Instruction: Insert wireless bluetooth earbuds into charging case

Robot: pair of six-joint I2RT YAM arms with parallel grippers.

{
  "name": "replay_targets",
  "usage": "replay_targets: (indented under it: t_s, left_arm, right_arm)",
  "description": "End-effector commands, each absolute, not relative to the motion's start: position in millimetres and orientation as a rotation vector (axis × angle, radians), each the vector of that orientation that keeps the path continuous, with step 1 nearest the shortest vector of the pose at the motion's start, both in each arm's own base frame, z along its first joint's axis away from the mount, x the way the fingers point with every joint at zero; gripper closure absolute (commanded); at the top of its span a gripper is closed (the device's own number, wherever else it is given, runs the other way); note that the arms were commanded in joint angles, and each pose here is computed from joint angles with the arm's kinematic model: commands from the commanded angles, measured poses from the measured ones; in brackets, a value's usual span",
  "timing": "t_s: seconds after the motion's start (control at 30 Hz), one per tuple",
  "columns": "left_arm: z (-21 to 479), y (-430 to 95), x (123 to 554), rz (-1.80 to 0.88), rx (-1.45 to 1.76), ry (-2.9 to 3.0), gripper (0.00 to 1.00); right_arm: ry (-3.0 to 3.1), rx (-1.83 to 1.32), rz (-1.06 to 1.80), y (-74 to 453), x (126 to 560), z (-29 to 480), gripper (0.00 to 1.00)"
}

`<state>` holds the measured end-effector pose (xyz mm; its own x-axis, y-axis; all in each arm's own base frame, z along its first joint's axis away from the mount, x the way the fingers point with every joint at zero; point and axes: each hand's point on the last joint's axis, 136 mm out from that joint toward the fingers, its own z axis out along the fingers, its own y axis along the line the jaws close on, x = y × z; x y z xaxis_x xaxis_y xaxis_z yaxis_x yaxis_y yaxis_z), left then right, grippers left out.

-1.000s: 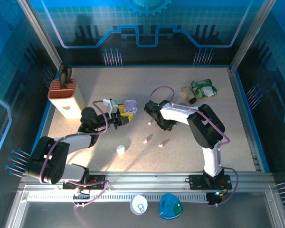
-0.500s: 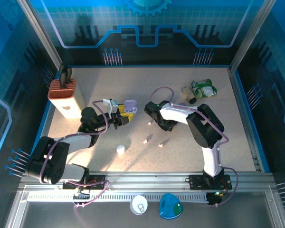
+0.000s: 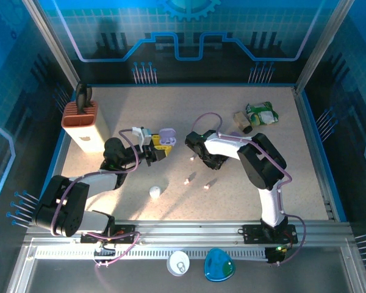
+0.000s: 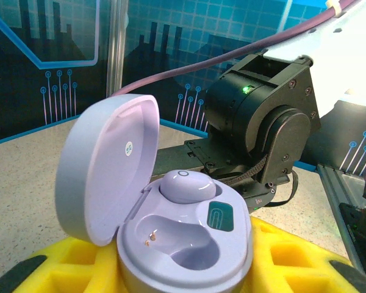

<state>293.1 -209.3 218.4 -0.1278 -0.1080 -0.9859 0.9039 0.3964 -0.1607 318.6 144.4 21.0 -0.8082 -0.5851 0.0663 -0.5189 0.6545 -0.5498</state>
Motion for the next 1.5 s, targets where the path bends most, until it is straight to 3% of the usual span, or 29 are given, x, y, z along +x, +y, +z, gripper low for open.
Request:
replay_targets:
  t_s: [0.0,0.27,0.67,0.97,1.27,1.47]
  left_arm:
    - [219.6,-206.6,290.9,-1.028,0.768,1.409,0.71]
    - [216.2,-205.8,293.3,-1.010,0.765,1.421,0.71]
    - [222.9,-201.5,311.4,-0.974,0.640,1.359,0.72]
    - [214.7,-231.3,313.6,-0.907,0.699,1.331,0.72]
    - [204.3,-266.3,308.5,-0.841,0.796,1.286,0.73]
    - [199.3,-286.2,301.7,-0.823,0.847,1.261,0.74]
  right_arm:
    - [2.762,-0.917,-0.912,135.1,317.0,16.5,0.77]
    - [2.756,-0.828,-0.709,149.2,317.2,33.2,0.80]
    - [2.634,-0.540,0.102,187.0,297.1,111.8,0.79]
    - [2.416,-0.454,0.734,217.0,266.4,187.0,0.79]
    - [2.214,-0.486,1.076,245.4,244.5,251.6,0.79]
    - [2.187,-0.567,1.070,266.5,240.1,259.4,0.79]
